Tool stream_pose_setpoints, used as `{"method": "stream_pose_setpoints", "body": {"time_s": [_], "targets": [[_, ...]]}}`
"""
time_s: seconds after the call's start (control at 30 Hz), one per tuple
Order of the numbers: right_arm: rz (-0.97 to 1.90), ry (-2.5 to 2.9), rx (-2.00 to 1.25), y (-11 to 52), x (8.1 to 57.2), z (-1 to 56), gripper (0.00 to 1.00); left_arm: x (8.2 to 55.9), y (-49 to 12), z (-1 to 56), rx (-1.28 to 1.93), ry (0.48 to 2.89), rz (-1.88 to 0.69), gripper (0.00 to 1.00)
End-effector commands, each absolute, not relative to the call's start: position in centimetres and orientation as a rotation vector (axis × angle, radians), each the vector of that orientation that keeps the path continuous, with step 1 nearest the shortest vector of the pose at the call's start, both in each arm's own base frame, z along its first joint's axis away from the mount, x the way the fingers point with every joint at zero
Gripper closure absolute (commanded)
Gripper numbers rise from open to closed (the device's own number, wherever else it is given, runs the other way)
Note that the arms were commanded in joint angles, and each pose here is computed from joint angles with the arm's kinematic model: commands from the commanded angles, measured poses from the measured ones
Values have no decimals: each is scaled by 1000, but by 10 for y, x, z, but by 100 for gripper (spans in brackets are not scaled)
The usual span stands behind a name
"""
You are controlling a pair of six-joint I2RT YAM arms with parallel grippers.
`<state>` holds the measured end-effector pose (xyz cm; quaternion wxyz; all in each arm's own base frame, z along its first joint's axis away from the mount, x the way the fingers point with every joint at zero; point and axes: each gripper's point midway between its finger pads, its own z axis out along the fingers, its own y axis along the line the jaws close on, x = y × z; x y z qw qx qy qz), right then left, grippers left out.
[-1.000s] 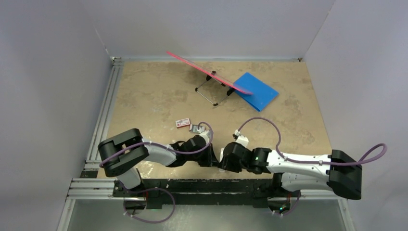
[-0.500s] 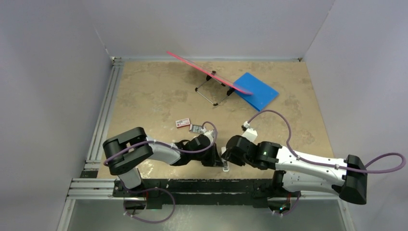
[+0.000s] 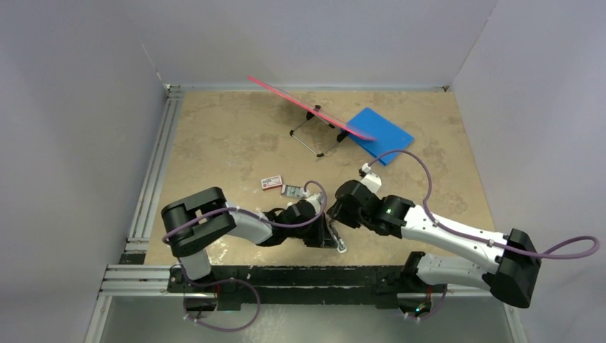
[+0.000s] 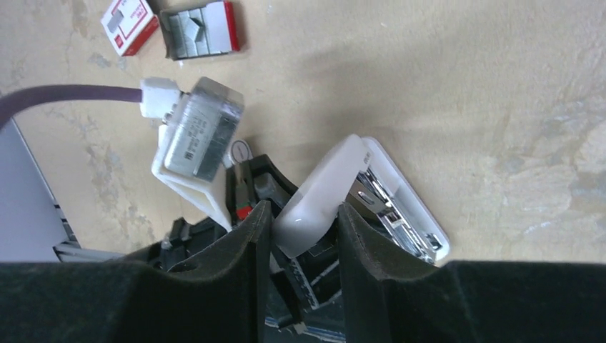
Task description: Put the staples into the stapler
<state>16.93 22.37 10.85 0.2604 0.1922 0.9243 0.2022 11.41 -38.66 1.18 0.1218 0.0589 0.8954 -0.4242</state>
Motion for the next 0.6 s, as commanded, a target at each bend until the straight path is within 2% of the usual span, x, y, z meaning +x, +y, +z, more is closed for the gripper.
{"method": "stream_pose_setpoints", "body": {"time_s": [0.0,0.23,0.57], "targets": [[527,2357,516,227,209,120,72,102,-334,-55,175,2805,-867,100],[569,2328,561,234,225,116,71,102,-332,-54,137,2805,-868,100],[607,2361,542,243,222,107,72,104,-330,-43,45,2766,-926,100]]}}
